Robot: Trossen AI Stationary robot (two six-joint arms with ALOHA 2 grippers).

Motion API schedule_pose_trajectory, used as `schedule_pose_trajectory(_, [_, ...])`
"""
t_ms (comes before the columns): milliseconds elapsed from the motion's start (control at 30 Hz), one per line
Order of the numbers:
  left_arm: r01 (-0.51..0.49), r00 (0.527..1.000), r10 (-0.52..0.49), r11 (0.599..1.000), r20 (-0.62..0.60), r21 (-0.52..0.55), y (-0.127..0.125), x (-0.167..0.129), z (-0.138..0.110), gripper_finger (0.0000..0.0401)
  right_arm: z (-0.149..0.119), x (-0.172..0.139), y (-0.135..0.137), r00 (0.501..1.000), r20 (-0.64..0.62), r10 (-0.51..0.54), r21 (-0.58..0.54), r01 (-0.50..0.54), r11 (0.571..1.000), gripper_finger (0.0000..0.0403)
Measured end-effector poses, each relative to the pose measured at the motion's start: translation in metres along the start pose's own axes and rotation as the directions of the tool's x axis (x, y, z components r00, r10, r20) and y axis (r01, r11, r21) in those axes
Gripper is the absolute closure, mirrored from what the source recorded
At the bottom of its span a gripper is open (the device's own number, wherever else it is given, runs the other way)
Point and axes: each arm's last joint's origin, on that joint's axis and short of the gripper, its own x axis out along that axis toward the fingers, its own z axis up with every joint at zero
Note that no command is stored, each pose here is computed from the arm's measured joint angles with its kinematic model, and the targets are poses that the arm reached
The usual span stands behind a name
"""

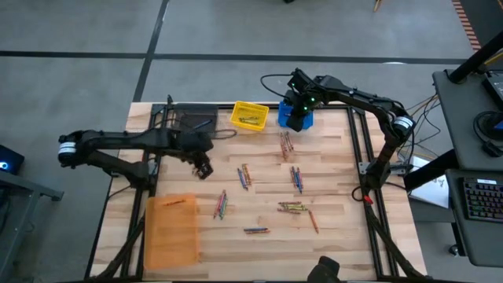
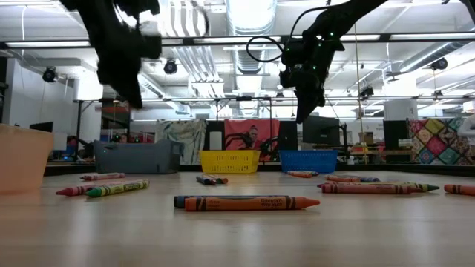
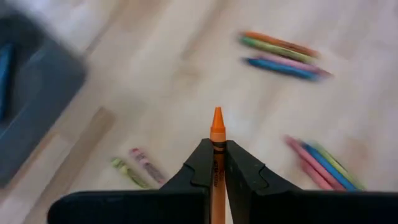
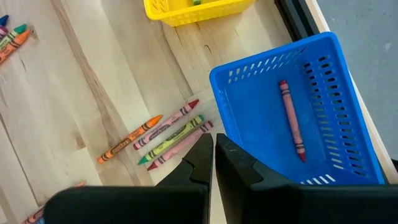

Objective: Sort crayons
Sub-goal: Put the orange crayon into the orange bin

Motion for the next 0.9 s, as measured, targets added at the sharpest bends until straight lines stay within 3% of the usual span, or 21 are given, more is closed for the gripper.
schedule_pose_trajectory(200, [0.127,0.990,-0.120,0.987,-0.076,0.102,-0.025,-0.034,-0.020,0.0401,0.000,0.000,0.000,1.000,0.004,-0.001,0.004,0.001,1.000,0.0394])
schedule_pose_trajectory(433, [0.190,0.966,-0.156,0.969,-0.205,0.158,-0.058,-0.038,-0.068,0.0401,0.000,0.000,0.000,1.000,0.004,-0.001,-0.012,0.001,1.000,0.0394])
schedule_pose_trajectory(700, [0.142,0.941,-0.088,0.979,-0.326,0.146,-0.088,-0.023,-0.124,0.0401,0.000,0.000,0.000,1.000,0.004,-0.001,0.000,0.001,1.000,0.0394])
schedule_pose_trajectory(900, [0.057,0.942,0.025,0.971,-0.335,0.233,-0.105,-0.008,-0.145,0.0401,0.000,0.000,0.000,1.000,0.004,0.000,0.010,0.000,1.000,0.0394])
